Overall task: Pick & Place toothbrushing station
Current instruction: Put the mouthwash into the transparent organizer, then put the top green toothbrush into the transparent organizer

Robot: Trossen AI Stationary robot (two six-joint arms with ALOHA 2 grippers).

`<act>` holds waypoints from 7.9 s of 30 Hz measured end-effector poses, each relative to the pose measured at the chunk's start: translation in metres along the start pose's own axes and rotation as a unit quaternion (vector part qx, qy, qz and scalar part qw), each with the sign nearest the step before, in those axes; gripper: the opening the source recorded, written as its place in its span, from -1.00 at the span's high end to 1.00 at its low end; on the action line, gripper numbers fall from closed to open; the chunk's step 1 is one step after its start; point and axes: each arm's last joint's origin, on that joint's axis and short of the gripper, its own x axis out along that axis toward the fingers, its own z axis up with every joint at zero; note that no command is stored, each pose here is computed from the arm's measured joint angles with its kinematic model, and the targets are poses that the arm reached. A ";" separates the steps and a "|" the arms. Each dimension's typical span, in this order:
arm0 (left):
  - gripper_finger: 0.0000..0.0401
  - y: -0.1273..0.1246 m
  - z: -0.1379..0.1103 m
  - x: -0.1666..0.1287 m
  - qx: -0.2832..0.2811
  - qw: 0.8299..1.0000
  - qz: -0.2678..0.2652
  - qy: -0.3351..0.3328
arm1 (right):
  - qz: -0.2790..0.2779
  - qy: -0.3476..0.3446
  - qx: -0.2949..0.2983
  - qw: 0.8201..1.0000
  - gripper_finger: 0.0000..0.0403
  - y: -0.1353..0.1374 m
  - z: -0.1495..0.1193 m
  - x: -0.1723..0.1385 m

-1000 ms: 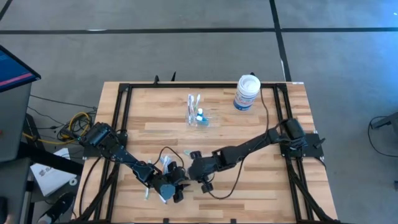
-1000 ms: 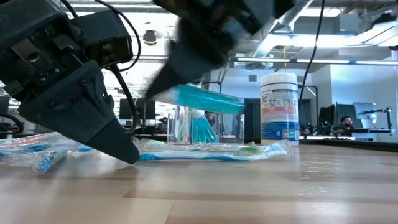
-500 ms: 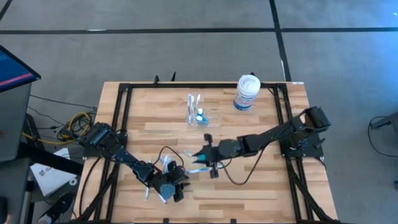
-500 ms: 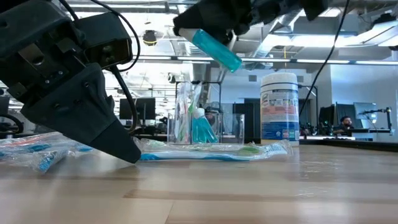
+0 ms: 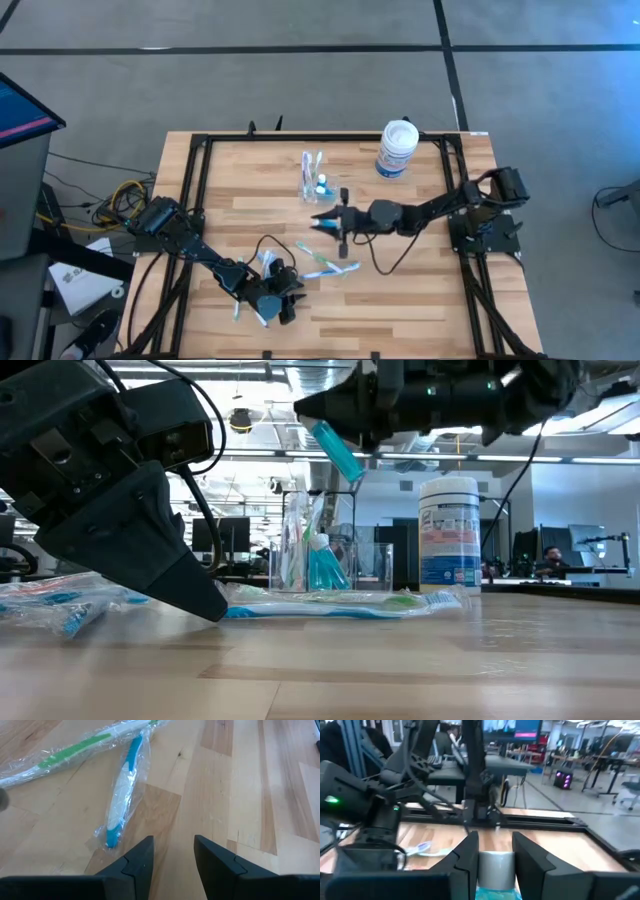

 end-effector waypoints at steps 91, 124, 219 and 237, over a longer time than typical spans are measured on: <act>0.32 0.001 0.000 0.000 0.006 1.000 0.005 -0.012 | -0.086 -0.104 0.070 0.988 0.55 -0.150 -0.095 0.007; 0.32 0.001 0.000 0.000 0.006 1.000 0.005 -0.011 | -0.073 -0.098 0.068 0.990 0.44 -0.150 -0.096 0.006; 0.32 0.002 0.004 0.001 0.009 0.999 0.015 -0.029 | 0.097 0.384 0.169 0.903 0.63 -0.001 -0.052 0.058; 0.32 0.002 0.004 0.001 0.010 0.999 0.014 -0.030 | 0.090 0.368 0.169 0.910 0.63 0.009 -0.049 0.064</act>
